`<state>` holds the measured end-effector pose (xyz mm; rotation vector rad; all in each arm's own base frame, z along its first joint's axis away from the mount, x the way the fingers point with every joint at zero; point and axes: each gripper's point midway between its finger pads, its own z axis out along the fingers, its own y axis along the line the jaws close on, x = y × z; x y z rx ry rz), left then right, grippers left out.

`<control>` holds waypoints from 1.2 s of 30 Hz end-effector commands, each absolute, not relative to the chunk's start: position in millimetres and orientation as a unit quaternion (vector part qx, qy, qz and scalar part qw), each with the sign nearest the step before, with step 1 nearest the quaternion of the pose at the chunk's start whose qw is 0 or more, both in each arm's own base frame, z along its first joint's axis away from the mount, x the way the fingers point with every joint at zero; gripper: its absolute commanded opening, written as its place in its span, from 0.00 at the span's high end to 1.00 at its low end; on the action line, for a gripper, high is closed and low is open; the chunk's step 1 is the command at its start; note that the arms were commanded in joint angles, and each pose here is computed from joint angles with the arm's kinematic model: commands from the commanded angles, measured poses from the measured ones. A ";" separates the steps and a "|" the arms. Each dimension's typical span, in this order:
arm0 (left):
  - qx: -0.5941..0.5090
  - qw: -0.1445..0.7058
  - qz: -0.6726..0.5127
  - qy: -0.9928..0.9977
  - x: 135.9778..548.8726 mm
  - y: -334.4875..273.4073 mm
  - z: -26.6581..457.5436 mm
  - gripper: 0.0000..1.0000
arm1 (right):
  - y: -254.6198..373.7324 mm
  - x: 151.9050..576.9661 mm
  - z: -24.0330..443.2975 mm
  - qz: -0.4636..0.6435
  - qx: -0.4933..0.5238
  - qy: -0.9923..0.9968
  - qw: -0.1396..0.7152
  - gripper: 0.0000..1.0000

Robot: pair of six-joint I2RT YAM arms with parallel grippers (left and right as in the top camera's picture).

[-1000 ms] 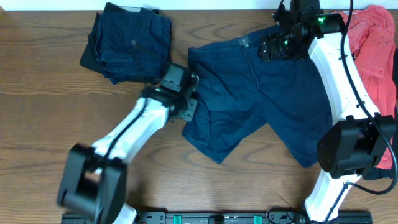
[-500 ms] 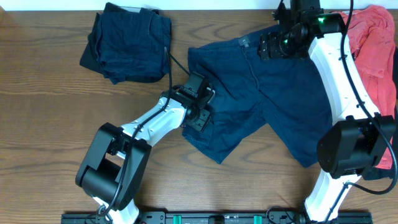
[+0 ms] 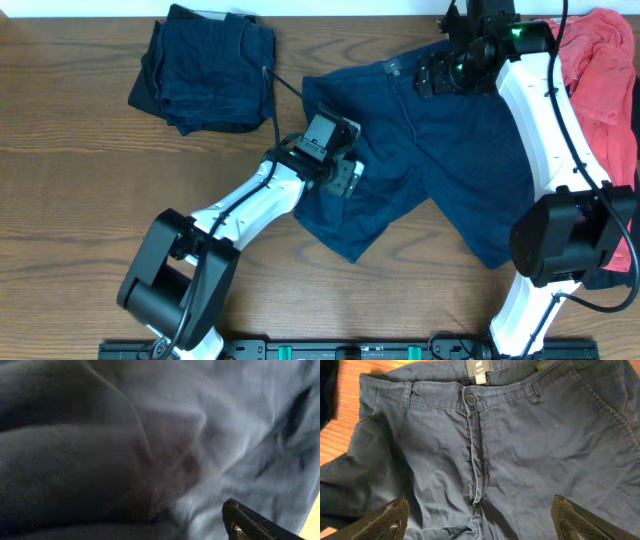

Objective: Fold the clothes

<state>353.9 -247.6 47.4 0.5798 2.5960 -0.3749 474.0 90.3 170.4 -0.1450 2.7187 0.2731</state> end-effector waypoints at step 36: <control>0.100 0.102 -0.005 0.990 266.3 -153.7 83.3 0.58 | 88.0 466.4 162.8 0.088 -0.078 0.976 0.183 0.10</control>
